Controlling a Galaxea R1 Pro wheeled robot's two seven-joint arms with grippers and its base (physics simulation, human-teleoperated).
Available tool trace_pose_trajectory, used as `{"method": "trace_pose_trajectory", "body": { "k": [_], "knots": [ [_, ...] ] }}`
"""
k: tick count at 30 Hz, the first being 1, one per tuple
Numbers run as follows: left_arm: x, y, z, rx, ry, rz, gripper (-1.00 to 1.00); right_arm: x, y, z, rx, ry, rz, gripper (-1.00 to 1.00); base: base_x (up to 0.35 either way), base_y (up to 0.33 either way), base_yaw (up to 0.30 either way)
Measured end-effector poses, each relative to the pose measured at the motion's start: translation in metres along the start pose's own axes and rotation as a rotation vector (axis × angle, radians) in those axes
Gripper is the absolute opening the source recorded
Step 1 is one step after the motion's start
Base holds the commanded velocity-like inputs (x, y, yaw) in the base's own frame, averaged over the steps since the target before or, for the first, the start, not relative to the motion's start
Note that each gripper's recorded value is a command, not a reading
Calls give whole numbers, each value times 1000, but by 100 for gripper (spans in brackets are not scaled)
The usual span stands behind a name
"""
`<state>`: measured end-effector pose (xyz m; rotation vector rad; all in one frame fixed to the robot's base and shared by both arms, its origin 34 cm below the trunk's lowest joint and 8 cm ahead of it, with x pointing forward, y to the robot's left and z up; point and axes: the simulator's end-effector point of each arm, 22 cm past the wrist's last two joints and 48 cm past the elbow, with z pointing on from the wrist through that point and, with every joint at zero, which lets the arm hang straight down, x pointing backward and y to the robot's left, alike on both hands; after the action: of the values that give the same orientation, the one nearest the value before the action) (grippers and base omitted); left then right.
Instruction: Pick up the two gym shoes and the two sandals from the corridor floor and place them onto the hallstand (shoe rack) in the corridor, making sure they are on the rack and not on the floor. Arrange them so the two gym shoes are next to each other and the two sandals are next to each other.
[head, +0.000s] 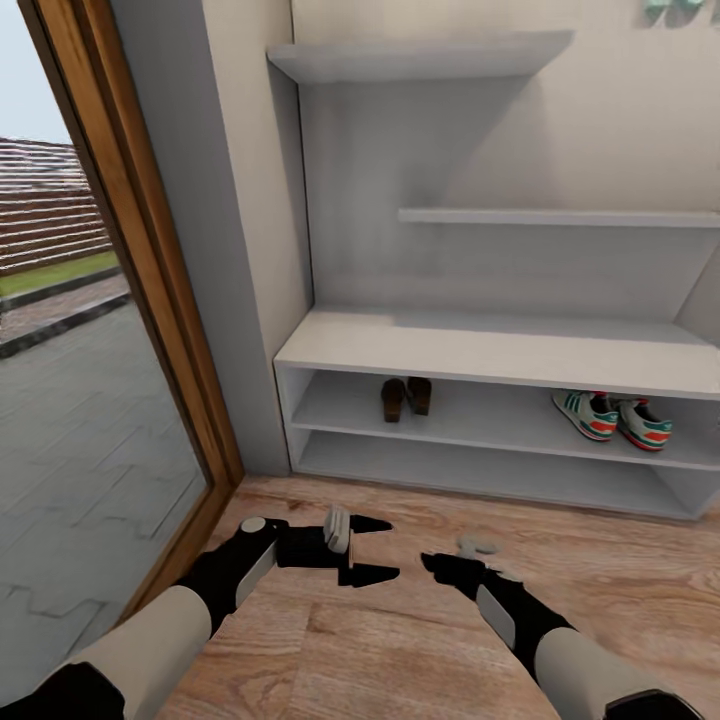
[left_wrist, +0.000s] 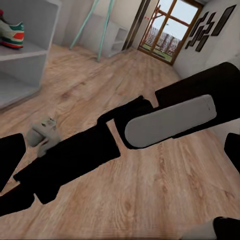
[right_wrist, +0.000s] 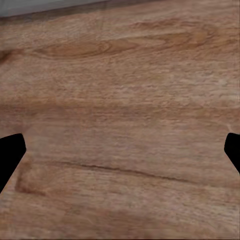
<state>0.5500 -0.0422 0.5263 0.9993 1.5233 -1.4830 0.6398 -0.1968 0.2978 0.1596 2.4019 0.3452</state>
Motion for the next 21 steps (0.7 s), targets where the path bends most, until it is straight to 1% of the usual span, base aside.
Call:
{"method": "trace_pose_trajectory", "body": {
  "k": [1, 2, 3, 4, 5, 9, 10, 11, 14, 21],
  "knots": [
    [-2, 0, -2, -2, 1, 4, 100, 8, 13, -2, -70, 16, 4, 100, 0, 0, 0],
    [-3, -1, -2, -4, 1, 8, 100, 11, 20, -4, -103, 23, 7, 100, 0, 0, 0],
    [-7, 2, -7, -15, -5, 12, 100, 38, 43, -12, -242, 81, 27, 100, 0, 0, 0],
    [-11, 3, -9, -21, -11, 17, 100, 43, 51, -16, -282, 94, 36, 100, 0, 0, 0],
    [-13, 3, -10, -25, -15, 20, 100, 44, 54, -18, -299, 97, 38, 100, 0, 0, 0],
    [-26, 3, -14, -38, -35, 35, 100, 46, 67, -26, -348, 105, 38, 100, 0, 0, 0],
    [-29, 3, -15, -42, -41, 39, 100, 56, 69, -28, -356, 123, 31, 100, 0, 0, 0],
    [-31, 2, -15, -43, -42, 43, 100, 64, 67, -30, -351, 141, 36, 100, 0, 0, 0],
    [-37, -1, -15, -44, -43, 56, 100, 70, 64, -34, -344, 153, 38, 100, 0, 0, 0],
    [-36, 0, -15, -46, -41, 53, 100, 75, 59, -35, -334, 164, 42, 100, 0, 0, 0]
  ]
}}
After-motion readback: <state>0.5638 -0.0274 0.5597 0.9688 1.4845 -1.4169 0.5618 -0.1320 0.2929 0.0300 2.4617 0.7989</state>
